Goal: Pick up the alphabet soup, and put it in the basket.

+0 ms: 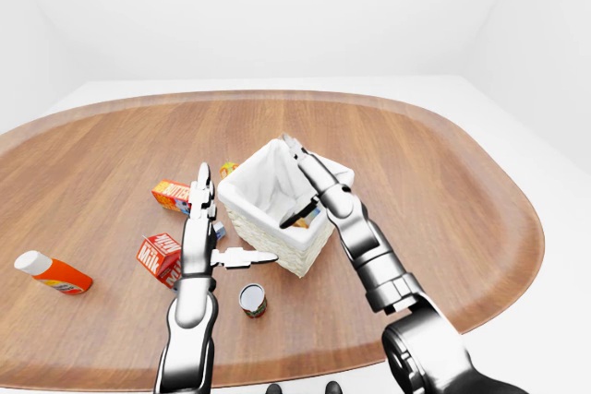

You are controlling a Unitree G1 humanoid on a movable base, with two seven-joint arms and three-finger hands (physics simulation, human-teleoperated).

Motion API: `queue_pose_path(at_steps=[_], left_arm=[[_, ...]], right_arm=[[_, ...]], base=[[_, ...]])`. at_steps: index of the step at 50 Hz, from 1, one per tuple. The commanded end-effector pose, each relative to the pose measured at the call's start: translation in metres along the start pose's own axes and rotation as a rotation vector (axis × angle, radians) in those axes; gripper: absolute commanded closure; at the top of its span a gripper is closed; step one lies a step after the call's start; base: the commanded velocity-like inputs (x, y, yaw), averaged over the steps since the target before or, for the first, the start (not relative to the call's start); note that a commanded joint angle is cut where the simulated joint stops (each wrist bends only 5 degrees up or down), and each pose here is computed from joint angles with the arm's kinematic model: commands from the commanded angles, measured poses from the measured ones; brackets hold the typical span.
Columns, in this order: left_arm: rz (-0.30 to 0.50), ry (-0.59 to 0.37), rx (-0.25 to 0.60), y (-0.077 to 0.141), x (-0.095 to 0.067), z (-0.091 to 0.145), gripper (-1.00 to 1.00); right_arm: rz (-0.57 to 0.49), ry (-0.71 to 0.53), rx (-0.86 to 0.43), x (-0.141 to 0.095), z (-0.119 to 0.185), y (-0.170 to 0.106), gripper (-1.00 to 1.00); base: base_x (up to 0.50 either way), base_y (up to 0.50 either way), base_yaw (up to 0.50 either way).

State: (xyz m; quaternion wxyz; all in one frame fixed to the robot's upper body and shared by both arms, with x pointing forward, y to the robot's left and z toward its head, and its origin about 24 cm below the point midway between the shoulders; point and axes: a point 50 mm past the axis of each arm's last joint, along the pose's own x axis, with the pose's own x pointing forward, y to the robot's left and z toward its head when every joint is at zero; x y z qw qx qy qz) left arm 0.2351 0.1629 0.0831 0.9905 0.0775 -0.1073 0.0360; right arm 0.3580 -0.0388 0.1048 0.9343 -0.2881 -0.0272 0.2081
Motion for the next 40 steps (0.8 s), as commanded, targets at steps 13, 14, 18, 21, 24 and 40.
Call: queue_pose_path(at_steps=[13, 14, 18, 21, 24, 40], left_arm=[[-0.001, 0.0, 0.001, -0.001, 0.0, -0.001, -1.0], [-0.001, 0.001, 0.001, -0.001, 0.0, 0.0, -1.0], [-0.001, 0.001, 0.002, -0.001, 0.0, -0.001, -1.0], [-0.001, 0.001, 0.002, 0.0, 0.0, -0.001, -1.0], [0.0, 0.001, 0.002, 0.0, 0.0, -0.001, -1.0], [0.0, 0.001, 0.002, -0.001, 0.0, -0.002, -1.0]], right_arm=[[-0.036, -0.113, 0.0, -0.002, 0.027, -0.016, -1.0], [-0.042, -0.131, 0.002, -0.003, 0.031, -0.018, -1.0], [-0.053, -0.166, -0.005, -0.006, 0.039, -0.021, -1.0], [-0.09, -0.258, -0.003, -0.01, 0.061, -0.034, -1.0], [-0.106, -0.294, -0.004, -0.013, 0.069, -0.039, -1.0], [-0.189, -0.443, 0.041, -0.026, 0.1, -0.058, -1.0]], base=[[0.0, 0.0, 0.0], [0.0, 0.0, 0.0], [0.0, 0.0, 0.0], [0.0, 0.0, 0.0], [0.0, 0.0, 0.0], [0.0, 0.0, 0.0]])
